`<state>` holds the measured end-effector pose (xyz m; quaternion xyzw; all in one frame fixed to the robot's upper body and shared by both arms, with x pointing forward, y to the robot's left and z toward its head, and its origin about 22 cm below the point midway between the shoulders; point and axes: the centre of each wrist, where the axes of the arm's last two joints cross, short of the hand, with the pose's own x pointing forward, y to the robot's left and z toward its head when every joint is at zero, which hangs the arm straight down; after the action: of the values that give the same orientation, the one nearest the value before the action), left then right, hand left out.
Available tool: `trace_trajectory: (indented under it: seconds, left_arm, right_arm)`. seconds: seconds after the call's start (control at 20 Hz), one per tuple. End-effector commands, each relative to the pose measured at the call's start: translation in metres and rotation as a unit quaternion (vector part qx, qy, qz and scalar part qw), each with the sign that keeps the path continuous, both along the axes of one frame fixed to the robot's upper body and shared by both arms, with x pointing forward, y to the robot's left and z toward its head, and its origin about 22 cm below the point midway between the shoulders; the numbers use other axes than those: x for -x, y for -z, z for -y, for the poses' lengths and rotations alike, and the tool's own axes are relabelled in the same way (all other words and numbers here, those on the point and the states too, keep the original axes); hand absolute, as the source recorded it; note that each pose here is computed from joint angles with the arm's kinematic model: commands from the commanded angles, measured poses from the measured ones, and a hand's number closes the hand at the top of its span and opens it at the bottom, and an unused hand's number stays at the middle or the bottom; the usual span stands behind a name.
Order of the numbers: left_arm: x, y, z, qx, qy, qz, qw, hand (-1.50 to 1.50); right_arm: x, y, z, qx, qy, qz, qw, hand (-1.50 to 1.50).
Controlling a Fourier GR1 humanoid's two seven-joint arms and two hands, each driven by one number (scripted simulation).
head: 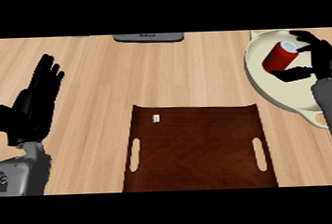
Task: Pick the can from the tray and place it in the pot
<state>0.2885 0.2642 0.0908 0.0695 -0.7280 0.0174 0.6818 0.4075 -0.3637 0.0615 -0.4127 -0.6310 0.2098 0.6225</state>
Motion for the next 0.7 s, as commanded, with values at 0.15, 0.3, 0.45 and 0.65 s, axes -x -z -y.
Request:
trace_trajectory:
  seconds: [0.15,0.3,0.45,0.65]
  left_arm:
    - [-0.002,0.008,-0.01,-0.003,-0.004,-0.002,1.0,0.0]
    - [-0.003,-0.007,-0.007,0.0,0.001,-0.004,1.0,0.0]
    - [0.005,0.01,-0.023,0.005,-0.011,-0.005,0.9999,0.0]
    - [0.003,0.013,-0.001,0.003,-0.007,0.002,1.0,0.0]
  right_arm:
    - [-0.002,0.0,0.009,-0.169,-0.046,0.081,0.981,-1.5]
    - [0.0,-0.009,0.024,-0.233,-0.044,0.124,0.963,-1.5]
    - [0.012,-0.005,0.045,-0.262,-0.042,0.129,0.956,-1.5]
    - [0.029,-0.021,0.087,-0.273,-0.028,0.144,0.951,-1.5]
